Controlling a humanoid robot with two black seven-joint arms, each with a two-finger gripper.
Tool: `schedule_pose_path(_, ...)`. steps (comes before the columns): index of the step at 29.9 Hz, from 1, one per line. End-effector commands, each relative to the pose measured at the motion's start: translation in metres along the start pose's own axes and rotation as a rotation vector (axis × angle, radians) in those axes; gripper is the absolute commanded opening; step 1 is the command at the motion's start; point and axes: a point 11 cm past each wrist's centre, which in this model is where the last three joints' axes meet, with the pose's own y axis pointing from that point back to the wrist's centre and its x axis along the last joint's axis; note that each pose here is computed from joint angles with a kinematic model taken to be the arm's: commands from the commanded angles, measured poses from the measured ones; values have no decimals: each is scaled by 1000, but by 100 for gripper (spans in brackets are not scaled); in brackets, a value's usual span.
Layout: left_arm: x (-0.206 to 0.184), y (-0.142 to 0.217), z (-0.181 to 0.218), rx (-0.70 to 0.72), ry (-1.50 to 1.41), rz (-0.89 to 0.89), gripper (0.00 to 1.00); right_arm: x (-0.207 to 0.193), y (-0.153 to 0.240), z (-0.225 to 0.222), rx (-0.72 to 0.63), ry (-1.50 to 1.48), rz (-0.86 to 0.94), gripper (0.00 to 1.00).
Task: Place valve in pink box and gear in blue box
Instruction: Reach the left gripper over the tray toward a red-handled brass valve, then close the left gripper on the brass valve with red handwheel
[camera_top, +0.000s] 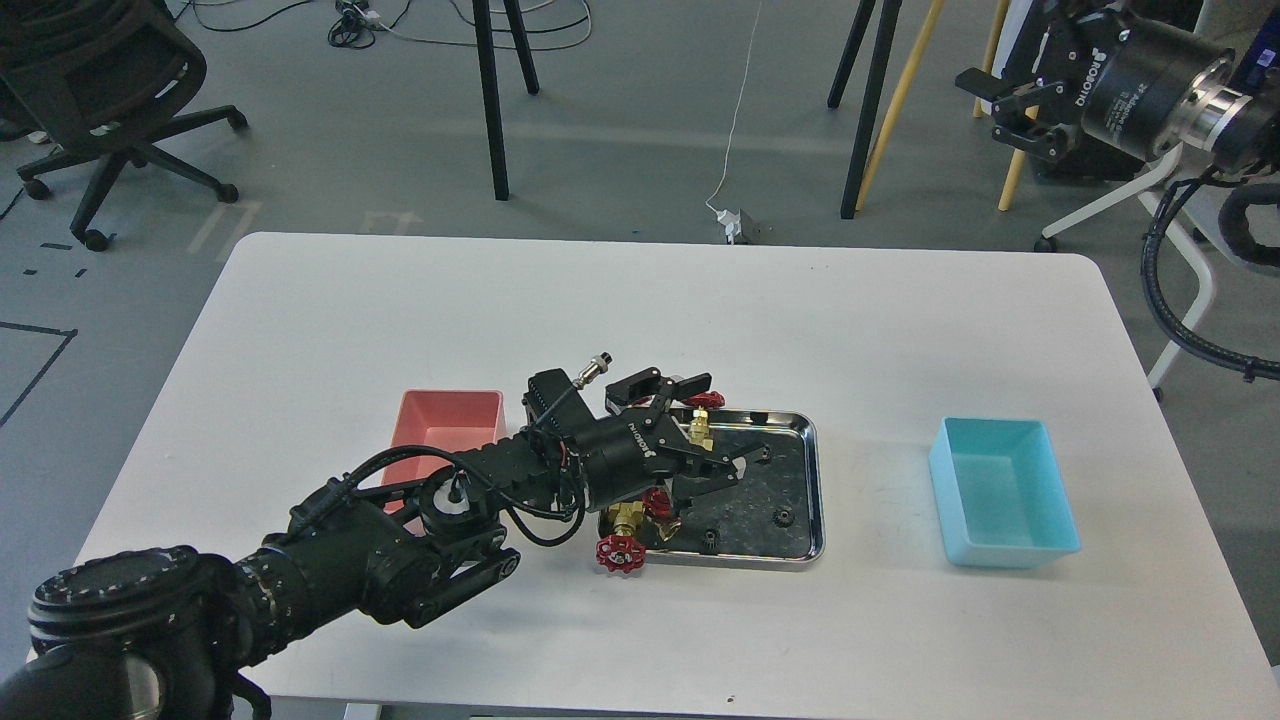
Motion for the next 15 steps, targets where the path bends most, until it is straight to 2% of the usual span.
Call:
schedule_pose_path(1,-16,11,-13,46,-1,-40,100,-1,0,1,-6,10,-2,100)
schedule_pose_path(15,-46,26,-6,65,44,-87,100,-4,-3,4,-7,7,-11,100)
